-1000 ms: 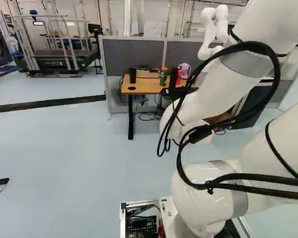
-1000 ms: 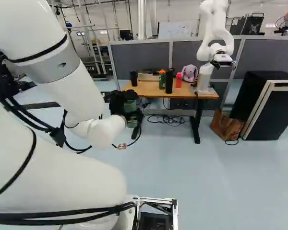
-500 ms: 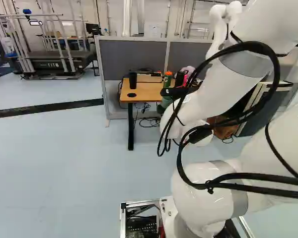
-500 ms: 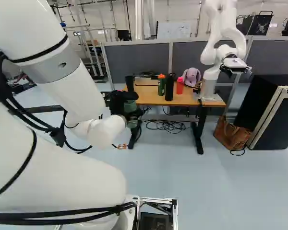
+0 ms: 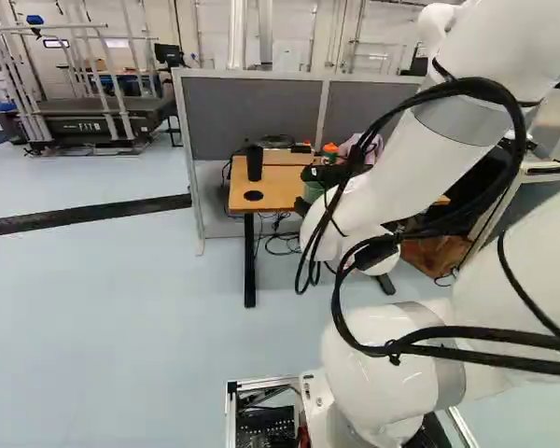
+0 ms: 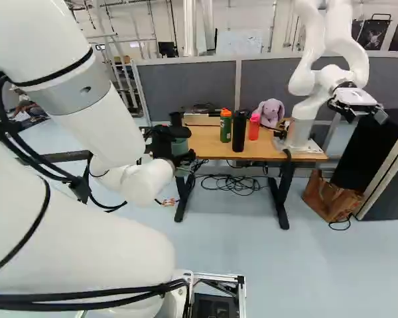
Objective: Place the green cup on the table
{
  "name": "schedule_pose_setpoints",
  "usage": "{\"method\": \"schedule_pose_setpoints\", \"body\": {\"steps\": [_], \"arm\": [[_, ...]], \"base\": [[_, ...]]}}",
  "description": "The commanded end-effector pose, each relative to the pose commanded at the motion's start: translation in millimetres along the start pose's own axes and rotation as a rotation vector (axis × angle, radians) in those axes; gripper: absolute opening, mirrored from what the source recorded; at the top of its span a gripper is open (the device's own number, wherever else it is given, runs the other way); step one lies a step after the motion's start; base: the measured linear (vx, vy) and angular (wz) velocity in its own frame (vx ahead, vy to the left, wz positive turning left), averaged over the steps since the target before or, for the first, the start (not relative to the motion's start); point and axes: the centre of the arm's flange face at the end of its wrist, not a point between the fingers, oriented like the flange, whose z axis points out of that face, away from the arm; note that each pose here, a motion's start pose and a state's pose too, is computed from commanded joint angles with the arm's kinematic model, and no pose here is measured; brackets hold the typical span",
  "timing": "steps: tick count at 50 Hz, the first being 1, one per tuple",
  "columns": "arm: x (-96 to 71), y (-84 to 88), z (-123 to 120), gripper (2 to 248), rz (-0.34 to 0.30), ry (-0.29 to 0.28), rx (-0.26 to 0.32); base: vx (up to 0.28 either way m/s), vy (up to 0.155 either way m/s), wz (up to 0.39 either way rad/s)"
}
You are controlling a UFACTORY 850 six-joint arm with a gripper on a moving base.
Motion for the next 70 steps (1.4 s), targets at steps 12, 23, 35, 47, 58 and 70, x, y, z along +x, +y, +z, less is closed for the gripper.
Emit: {"method": "schedule_pose_setpoints", "body": {"steps": [12, 23, 35, 47, 58, 70], "arm": [[0.0, 0.0, 0, 124, 0.000, 0.000, 0.000], [8.2, -0.8, 17, 124, -0.001, -0.008, 0.003], [21.4, -1.0, 33, 124, -0.001, 0.002, 0.003], [40.7, -1.1, 50, 124, -0.001, 0.029, 0.003], [58.9, -1.1, 67, 124, -0.001, 0.055, 0.003], [72.2, -1.1, 88, 124, -0.001, 0.065, 0.003]], "base": [[0.334, 0.005, -0.027], [0.262, 0.004, -0.020], [0.027, 0.002, -0.006], [-0.002, 0.000, 0.000], [0.000, 0.000, 0.000], [0.000, 0.000, 0.000]]}}
